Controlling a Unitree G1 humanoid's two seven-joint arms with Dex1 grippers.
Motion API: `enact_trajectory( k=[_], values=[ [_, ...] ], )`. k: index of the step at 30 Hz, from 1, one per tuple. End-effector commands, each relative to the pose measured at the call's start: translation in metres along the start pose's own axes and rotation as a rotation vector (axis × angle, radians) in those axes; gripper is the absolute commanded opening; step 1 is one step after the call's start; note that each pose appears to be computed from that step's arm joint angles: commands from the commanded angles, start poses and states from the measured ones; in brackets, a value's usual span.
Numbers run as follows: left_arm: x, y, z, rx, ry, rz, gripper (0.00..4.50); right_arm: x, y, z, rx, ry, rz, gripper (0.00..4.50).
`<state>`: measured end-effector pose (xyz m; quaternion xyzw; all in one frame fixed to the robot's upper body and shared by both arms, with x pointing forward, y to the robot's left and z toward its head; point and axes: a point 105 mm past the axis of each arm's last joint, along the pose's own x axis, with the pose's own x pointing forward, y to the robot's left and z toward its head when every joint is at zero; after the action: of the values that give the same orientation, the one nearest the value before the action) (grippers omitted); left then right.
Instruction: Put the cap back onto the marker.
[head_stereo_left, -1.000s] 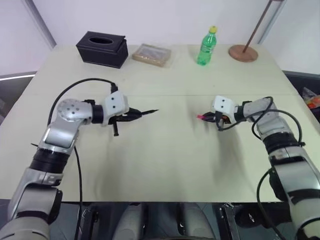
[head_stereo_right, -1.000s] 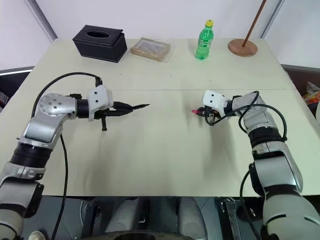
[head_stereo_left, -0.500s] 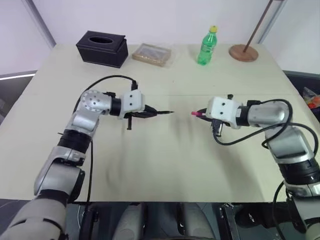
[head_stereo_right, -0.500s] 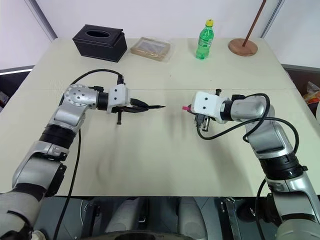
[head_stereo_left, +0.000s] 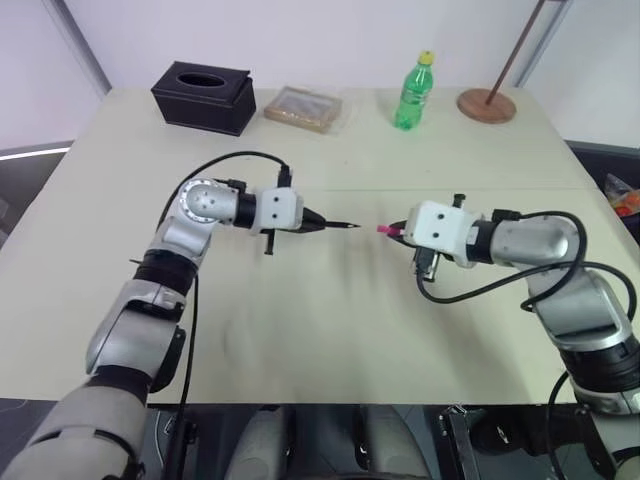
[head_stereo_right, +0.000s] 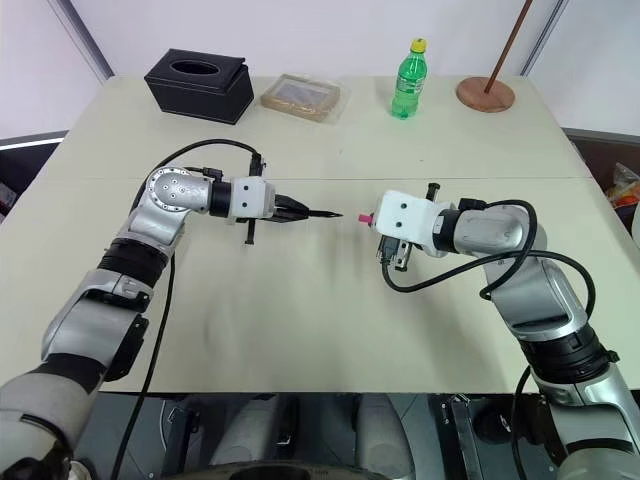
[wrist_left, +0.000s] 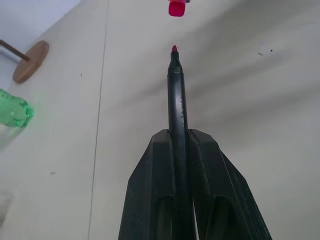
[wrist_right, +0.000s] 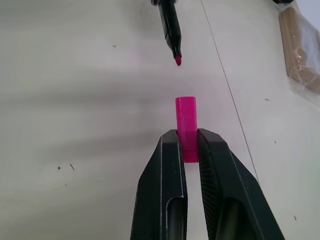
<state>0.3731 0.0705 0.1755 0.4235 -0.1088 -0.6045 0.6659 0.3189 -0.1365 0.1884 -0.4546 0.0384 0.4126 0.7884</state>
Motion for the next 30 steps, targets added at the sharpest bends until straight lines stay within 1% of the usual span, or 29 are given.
enact_trajectory(
  k=[1, 7, 30],
  values=[
    [-0.001, 0.011, 0.011, 0.06, -0.023, 0.024, 0.0, -0.004, -0.005, 0.013, -0.031, -0.034, -0.014, 0.06],
    [0.002, 0.011, 0.016, 0.07, -0.057, 0.038, 0.0, -0.003, -0.004, 0.016, -0.029, -0.043, 0.001, 0.06],
    [0.005, 0.01, 0.021, 0.086, -0.085, 0.029, 0.0, 0.0, -0.007, 0.017, -0.018, -0.044, -0.005, 0.06]
  ],
)
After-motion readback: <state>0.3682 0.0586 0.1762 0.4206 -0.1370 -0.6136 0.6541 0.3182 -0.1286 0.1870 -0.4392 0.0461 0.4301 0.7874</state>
